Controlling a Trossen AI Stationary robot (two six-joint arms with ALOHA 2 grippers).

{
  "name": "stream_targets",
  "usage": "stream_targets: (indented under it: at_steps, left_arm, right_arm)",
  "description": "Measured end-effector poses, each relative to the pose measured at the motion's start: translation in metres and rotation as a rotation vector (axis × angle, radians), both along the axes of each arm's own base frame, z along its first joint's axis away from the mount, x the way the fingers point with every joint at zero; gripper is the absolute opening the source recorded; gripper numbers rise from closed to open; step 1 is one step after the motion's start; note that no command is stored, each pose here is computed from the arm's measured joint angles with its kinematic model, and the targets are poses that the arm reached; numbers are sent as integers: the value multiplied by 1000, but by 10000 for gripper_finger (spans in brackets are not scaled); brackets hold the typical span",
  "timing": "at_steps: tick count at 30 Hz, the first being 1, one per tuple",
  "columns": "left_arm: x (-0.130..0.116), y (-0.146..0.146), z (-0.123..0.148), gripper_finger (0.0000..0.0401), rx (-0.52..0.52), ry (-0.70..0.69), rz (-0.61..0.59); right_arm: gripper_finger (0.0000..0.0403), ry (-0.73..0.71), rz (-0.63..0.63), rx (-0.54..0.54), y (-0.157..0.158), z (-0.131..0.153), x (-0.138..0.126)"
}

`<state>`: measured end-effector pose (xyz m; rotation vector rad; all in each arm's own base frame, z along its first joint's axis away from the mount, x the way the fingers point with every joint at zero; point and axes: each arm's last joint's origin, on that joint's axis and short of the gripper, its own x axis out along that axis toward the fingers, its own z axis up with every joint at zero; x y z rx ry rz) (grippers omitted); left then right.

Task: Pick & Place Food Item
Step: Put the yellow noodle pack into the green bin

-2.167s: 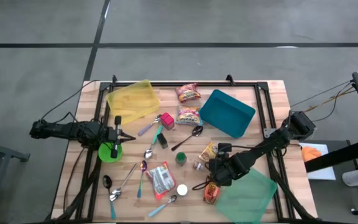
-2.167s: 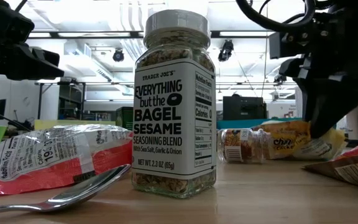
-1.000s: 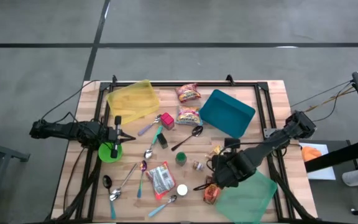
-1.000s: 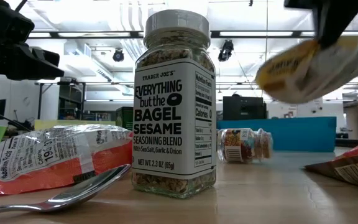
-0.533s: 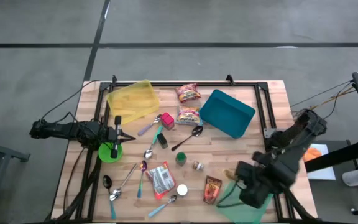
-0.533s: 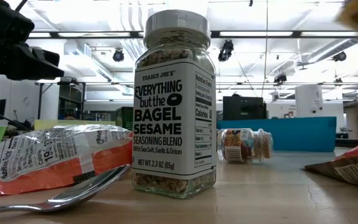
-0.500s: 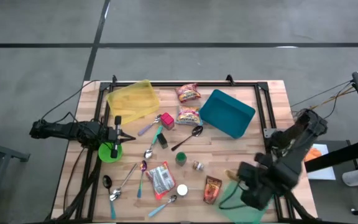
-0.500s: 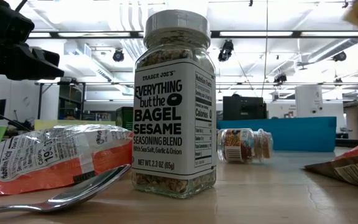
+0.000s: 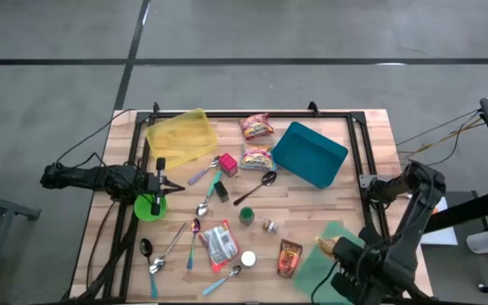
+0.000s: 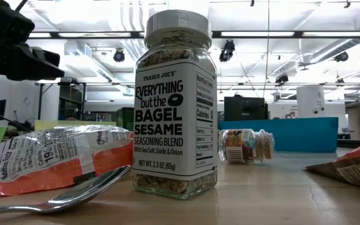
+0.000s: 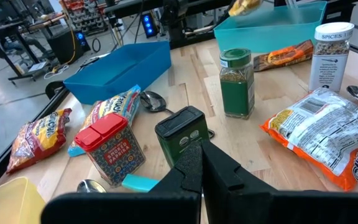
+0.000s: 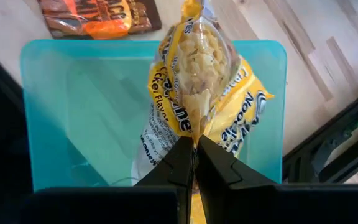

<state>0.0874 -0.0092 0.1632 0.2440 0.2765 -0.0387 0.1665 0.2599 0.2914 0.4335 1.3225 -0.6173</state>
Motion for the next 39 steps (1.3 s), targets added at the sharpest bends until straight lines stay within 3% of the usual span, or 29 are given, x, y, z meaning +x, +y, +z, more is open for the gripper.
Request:
stream_targets:
  at_steps: [13, 26, 31, 39]
  left_arm:
    - [0, 0, 0, 0, 0, 0, 0]
    - [0, 0, 0, 0, 0, 0, 0]
    - [0, 0, 0, 0, 0, 0, 0]
    - [0, 0, 0, 0, 0, 0, 0]
  right_arm:
    - [12, 128, -5, -81, 7, -41, -13]
    - [12, 143, 3, -107, -2, -83, -22]
    - [13, 138, -47, -123, -6, -89, -24]
    - [81, 104, -51, -92, -8, -80, -24]
